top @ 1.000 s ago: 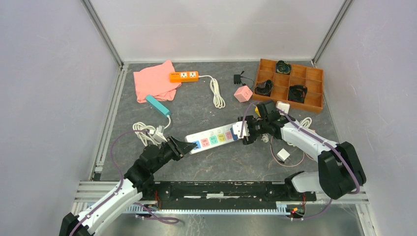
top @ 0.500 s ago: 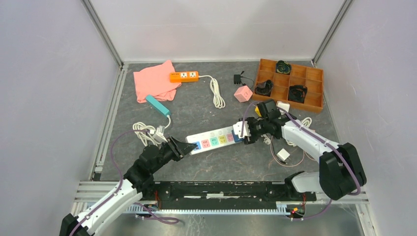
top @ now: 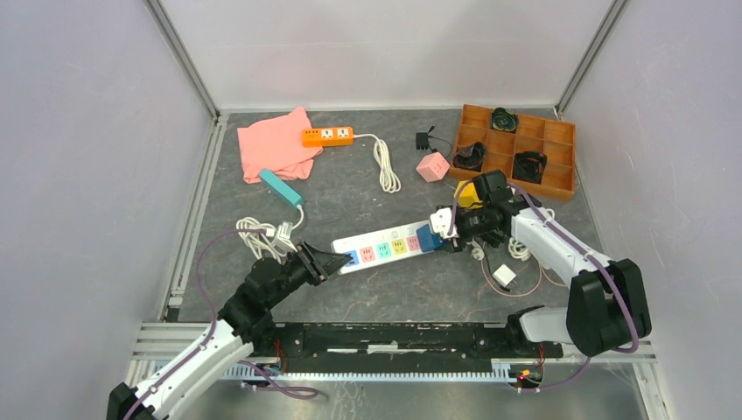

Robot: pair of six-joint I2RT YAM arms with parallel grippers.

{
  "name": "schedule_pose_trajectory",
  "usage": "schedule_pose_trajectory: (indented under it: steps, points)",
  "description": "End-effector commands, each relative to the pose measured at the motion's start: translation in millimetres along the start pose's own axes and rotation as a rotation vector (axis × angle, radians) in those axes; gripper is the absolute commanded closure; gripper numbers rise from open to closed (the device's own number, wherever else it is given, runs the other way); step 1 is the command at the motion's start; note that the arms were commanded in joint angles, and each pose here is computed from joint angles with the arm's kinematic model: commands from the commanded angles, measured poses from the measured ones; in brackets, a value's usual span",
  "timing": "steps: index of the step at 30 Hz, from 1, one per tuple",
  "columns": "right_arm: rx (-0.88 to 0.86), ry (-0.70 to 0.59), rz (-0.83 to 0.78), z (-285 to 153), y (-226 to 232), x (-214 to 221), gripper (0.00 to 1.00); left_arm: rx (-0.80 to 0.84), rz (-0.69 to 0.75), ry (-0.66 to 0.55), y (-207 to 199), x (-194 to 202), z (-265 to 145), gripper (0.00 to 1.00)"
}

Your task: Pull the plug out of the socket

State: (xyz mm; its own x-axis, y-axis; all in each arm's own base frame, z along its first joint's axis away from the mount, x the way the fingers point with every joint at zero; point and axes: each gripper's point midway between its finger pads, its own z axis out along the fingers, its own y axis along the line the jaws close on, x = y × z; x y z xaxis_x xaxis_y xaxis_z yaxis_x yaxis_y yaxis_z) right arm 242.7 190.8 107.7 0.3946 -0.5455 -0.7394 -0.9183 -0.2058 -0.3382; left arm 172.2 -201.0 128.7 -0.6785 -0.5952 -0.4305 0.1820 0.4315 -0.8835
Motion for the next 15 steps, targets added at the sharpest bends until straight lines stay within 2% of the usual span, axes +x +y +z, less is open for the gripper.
schedule_pose_trajectory:
  steps: [1,10,15]
  points:
    - [0.061,-0.063,-0.037,-24.1,-19.5,-21.5,1.0,-0.201,0.076,-0.022,49.6,-0.4,-4.9,0.98]
    - [-0.001,-0.135,0.083,-7.5,-10.0,-17.4,1.0,-0.209,0.082,-0.017,51.8,0.6,-4.9,0.98]
    - [-0.005,-0.082,0.151,2.9,-12.5,-6.9,1.0,-0.228,0.1,-0.004,54.7,1.4,-4.3,0.98]
